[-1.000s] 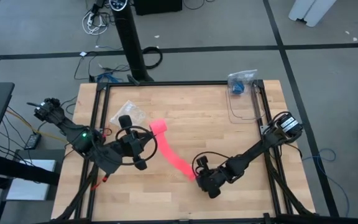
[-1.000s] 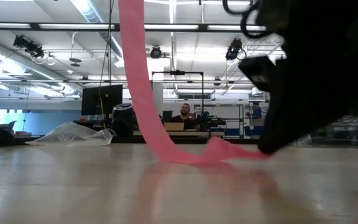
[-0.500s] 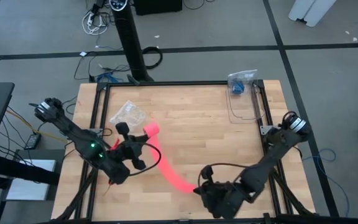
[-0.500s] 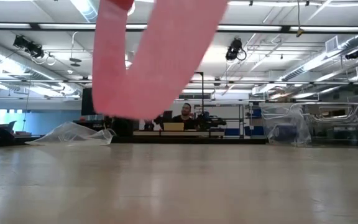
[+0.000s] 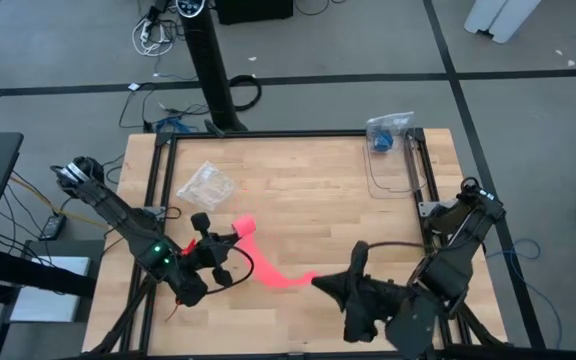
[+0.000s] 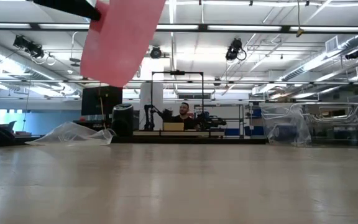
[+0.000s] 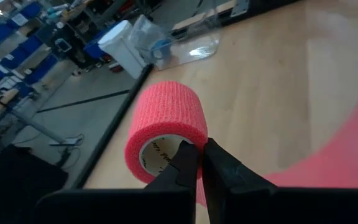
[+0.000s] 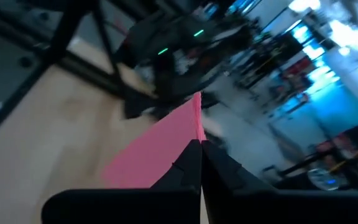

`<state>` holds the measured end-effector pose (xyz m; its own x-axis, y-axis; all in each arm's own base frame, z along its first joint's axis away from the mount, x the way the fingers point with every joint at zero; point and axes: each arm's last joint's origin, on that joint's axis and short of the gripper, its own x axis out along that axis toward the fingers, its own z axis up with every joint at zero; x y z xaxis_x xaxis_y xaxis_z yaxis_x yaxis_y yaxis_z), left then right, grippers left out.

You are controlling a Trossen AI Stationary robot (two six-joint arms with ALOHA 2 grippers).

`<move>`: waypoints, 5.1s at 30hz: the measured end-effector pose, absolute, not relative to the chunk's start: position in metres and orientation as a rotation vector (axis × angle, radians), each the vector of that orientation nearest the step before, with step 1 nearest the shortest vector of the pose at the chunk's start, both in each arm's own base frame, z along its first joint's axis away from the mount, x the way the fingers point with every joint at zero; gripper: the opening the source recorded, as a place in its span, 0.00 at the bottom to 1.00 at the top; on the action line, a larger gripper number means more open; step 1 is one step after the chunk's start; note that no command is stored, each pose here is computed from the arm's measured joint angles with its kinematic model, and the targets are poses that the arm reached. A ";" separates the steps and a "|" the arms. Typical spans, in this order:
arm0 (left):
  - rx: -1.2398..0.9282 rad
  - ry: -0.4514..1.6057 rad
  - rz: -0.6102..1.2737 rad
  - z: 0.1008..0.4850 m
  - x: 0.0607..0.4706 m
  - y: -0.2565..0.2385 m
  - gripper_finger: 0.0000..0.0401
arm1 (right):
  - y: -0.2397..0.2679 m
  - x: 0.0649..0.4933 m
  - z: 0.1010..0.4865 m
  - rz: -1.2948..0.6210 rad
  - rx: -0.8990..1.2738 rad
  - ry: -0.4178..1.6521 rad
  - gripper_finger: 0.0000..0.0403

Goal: Roll bandage
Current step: Roll the pink bandage

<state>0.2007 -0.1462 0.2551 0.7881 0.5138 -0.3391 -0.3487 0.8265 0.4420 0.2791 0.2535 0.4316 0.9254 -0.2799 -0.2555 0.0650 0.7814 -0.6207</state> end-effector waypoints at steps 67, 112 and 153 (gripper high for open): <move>0.129 0.177 -0.021 0.289 0.215 -0.235 0.03 | 0.021 0.404 0.427 -0.400 -0.440 0.326 0.10; 0.279 0.078 0.085 0.423 0.214 -0.159 0.03 | 0.074 0.281 0.179 0.269 0.164 -0.069 0.08; 0.300 0.040 0.100 0.461 0.209 -0.148 0.03 | 0.088 0.350 0.157 0.158 0.202 0.136 0.52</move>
